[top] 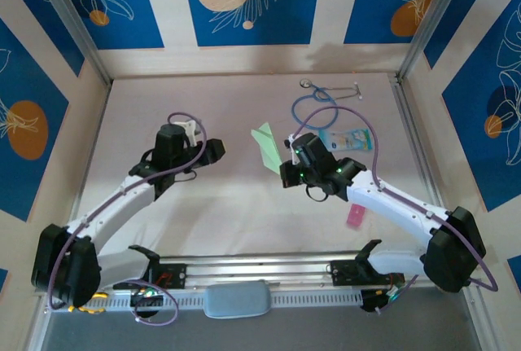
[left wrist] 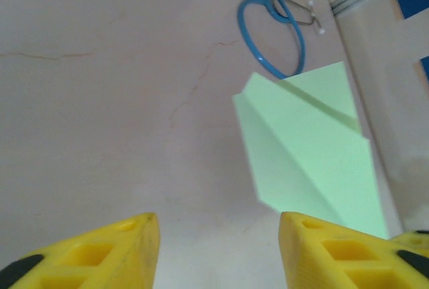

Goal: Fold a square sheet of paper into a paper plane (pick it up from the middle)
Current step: Turn over the paper at the center of the table.

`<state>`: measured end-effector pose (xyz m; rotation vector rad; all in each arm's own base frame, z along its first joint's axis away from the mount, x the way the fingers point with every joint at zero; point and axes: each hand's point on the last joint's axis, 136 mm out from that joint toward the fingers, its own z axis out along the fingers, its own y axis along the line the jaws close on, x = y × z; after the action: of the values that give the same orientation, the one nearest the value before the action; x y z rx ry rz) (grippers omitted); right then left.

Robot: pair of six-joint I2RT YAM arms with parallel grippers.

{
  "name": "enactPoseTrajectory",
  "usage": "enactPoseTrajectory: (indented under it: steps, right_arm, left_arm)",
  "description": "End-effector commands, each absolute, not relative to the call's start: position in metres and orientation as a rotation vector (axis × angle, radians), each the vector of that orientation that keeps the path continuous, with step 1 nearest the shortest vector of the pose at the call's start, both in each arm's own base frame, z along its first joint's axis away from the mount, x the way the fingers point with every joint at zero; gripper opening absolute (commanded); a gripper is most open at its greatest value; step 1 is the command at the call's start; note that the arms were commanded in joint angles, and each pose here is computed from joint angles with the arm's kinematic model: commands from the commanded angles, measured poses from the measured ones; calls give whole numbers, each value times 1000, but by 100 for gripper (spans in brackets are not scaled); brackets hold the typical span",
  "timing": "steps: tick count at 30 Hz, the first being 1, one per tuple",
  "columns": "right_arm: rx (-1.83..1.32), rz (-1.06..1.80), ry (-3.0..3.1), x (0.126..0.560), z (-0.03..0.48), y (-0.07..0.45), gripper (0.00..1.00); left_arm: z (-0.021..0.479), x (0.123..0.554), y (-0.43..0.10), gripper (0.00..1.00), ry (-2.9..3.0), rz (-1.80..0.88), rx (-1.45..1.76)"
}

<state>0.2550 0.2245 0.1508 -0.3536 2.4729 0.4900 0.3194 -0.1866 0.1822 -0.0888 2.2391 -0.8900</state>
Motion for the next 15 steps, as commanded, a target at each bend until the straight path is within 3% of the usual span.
enactPoseTrajectory:
  steps: [1,8,15]
  right_arm:
    - [-445,175,2482,256,150,194,5]
    - [-518,-119,2443,260,154,183,4]
    - [-530,-383,2396,270,162,167,4]
  left_arm:
    - [175,315,-164,55,2232,-756,-85]
    - [172,308,-145,61,2213,-681,-104]
    - [169,307,-134,61,2221,-667,-175]
